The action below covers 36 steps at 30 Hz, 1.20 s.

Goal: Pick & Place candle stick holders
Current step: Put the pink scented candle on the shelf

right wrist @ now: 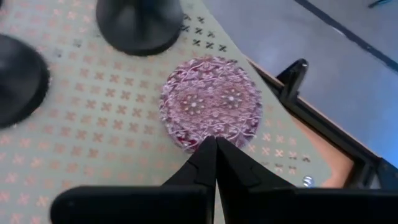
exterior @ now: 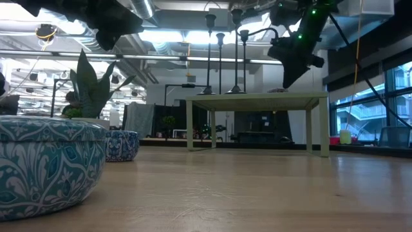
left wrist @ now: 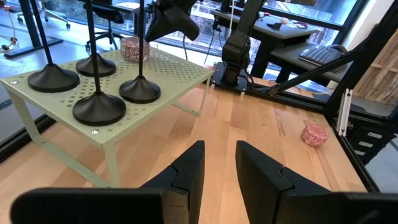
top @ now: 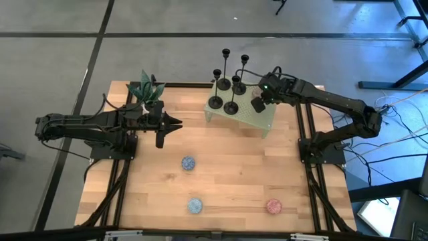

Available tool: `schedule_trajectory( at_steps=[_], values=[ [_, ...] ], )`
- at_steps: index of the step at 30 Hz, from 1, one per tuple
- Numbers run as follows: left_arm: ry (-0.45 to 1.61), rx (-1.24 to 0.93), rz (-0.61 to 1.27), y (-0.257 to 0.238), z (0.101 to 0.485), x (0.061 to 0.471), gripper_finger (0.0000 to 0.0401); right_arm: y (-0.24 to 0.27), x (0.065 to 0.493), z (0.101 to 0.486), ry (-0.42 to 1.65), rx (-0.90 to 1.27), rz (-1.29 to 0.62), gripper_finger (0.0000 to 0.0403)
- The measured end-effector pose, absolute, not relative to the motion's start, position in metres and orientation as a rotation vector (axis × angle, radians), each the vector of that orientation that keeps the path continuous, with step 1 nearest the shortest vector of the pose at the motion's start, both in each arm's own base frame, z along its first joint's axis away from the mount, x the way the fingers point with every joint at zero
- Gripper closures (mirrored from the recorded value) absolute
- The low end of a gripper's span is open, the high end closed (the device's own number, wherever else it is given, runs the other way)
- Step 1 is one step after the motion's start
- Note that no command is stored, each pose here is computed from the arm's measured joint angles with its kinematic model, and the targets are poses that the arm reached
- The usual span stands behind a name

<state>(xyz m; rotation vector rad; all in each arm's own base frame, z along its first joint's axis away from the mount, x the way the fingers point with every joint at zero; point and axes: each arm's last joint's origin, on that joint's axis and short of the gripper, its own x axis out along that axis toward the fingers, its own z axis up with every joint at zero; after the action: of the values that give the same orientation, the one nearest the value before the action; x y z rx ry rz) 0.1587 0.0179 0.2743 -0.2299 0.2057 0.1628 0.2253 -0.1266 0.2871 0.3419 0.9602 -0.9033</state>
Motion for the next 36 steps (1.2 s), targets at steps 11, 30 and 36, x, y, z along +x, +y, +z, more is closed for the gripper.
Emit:
schedule_trajectory(
  at_steps=[11,30,36],
  values=[
    [0.206,-0.23,0.163,0.018,0.274,0.159,0.0315,-0.124,0.218,0.284,1.028,0.367,-0.975,0.0393],
    [0.206,-0.23,0.162,0.018,0.274,0.159,0.0315,-0.133,0.234,0.27,1.043,0.323,-0.952,0.0393],
    [0.206,-0.23,0.163,0.018,0.274,0.159,0.0315,-0.125,0.228,0.275,1.066,0.312,-0.94,0.0393]
  ],
)
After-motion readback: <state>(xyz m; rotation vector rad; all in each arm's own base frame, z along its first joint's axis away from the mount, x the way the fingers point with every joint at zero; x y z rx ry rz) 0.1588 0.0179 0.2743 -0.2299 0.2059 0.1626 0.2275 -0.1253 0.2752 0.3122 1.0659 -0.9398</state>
